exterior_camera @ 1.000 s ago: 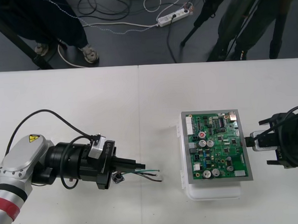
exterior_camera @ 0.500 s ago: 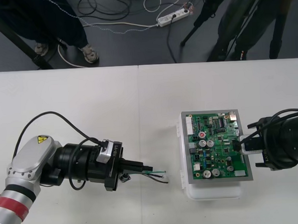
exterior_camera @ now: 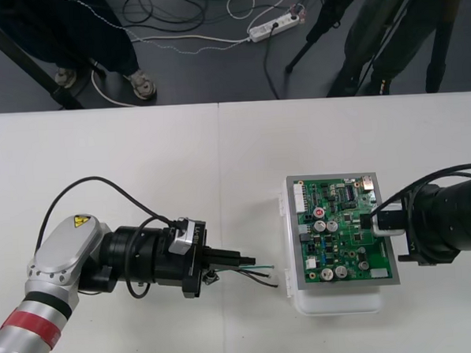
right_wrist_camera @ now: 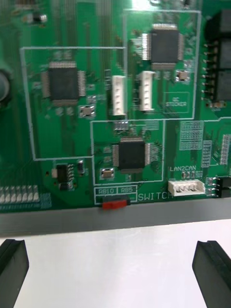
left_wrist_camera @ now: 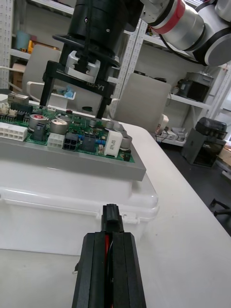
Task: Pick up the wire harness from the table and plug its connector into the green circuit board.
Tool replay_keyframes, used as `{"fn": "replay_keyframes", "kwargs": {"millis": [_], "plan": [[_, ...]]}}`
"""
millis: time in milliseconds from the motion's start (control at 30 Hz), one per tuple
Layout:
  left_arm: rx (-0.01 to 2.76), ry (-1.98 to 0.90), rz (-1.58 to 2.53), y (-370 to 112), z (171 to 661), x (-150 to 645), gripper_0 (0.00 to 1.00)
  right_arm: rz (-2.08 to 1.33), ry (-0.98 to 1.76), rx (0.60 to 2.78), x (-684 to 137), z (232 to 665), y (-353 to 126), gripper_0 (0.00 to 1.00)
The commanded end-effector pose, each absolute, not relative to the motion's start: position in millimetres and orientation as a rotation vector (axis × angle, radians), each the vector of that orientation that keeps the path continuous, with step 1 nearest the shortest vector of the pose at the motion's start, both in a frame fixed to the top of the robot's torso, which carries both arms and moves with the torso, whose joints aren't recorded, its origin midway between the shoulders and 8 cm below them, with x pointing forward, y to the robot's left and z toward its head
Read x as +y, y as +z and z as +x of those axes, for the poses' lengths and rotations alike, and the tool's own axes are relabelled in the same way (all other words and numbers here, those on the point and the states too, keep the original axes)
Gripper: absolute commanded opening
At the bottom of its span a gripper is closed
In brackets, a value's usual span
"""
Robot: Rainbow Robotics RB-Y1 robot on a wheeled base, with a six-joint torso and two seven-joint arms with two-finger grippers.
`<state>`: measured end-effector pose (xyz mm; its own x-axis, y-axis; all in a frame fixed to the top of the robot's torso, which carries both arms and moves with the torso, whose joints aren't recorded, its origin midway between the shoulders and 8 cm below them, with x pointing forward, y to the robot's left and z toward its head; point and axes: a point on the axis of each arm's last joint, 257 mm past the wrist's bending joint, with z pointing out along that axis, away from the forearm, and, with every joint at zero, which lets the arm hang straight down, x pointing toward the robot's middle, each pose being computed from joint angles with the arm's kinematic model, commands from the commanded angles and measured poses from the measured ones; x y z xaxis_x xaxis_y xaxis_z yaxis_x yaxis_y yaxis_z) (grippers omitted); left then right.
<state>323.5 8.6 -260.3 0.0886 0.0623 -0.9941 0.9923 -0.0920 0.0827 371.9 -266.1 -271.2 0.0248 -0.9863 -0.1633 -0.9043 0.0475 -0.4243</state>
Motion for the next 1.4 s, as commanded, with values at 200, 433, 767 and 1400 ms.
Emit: {"fn": "replay_keyframes", "kwargs": {"millis": [200,433,767,1400], "plan": [[1.051,-1.037,1.347,-233,358,-12,0.00,-1.886,-0.279,1.936,-252,376,-274,1.00],[1.032,-1.025,1.342,-224,365,-22,0.00,-1.893,-0.306,1.941,-250,378,-276,1.00],[1.003,-0.994,1.357,-215,372,-35,0.00,-1.895,-0.338,1.950,-248,380,-278,1.00],[0.957,-0.959,1.400,-215,370,-61,0.00,-1.908,-0.342,1.952,-241,379,-283,1.00]]}}
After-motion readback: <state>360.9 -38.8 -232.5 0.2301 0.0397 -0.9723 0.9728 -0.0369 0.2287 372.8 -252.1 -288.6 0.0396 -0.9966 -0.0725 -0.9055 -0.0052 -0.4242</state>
